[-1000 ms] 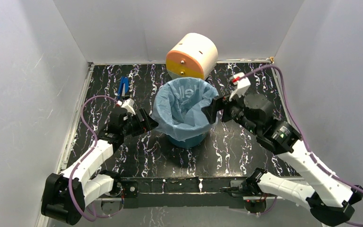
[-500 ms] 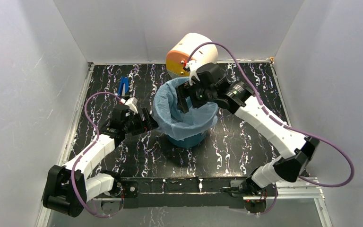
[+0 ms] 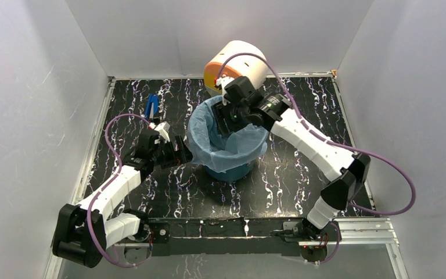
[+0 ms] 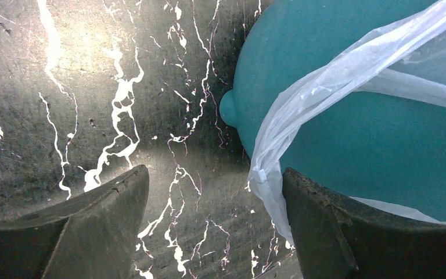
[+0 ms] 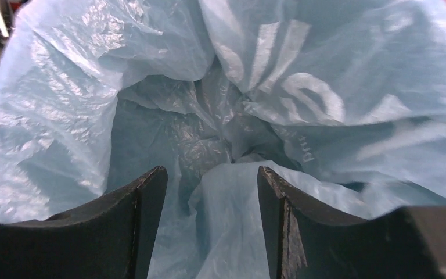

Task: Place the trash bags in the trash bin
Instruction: Place the trash bag in the trash bin.

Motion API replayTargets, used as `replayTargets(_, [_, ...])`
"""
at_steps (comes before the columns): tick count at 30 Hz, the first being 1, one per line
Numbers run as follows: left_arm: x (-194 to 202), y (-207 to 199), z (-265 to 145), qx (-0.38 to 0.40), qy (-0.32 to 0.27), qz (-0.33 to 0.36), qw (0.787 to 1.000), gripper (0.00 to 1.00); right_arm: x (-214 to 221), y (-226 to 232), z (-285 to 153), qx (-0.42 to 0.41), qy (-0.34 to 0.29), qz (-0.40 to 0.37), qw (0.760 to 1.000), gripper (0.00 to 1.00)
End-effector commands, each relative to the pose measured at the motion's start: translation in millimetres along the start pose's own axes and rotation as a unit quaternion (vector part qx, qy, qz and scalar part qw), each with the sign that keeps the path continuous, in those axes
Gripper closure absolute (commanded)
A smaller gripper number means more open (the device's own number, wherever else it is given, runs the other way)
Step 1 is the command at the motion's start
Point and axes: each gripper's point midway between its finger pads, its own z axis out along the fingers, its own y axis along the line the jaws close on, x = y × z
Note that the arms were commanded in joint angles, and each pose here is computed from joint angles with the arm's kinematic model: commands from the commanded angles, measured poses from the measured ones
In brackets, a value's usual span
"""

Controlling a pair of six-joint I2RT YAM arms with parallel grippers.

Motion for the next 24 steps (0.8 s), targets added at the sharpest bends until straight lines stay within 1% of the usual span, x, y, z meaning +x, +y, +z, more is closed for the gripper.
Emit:
replayTargets(1, [-5,-11,-7,0.021,-0.010,0.009,1.000,0.19,7,9,9,0.011,0.020,-0.019,1.000,0.36])
replayTargets(3, [-7,-12,-8,0.021,-0.018,0.009,1.000,0.19,10,9,16,0.021,0.028,-0.021,0.999,0.35])
replayTargets(5, [-10,-13,-9,0.022,-0.022,0.009,0.999,0.18,13,10,23,0.022,0.036,-0.025,0.999,0.36])
replayTargets(8, [-11,-15,-9,0.024,-0.021,0.012,0.999,0.18,21,9,35,0.025,0.052,-0.027,0.998,0.38])
replayTargets(12, [-13,-14,-8,0.019,-0.020,0.018,0.999,0.18,32,14,48,0.018,0.076,-0.031,0.996,0.45])
replayTargets(14, [-15,-11,-7,0.014,-0.024,0.020,0.999,0.18,45,14,58,0.014,0.088,-0.031,0.996,0.49])
replayTargets(17, [-16,-11,0,0.019,-0.032,0.011,0.999,0.18,62,14,73,0.008,0.103,-0.027,0.994,0.50])
replayTargets(20, [-17,-17,8,0.042,-0.031,0.007,0.999,0.18,80,7,86,0.025,0.125,-0.024,0.992,0.51])
replayTargets(24, [-16,-18,12,0.051,-0.023,0.011,0.998,0.18,107,-1,101,0.042,0.160,-0.030,0.986,0.53])
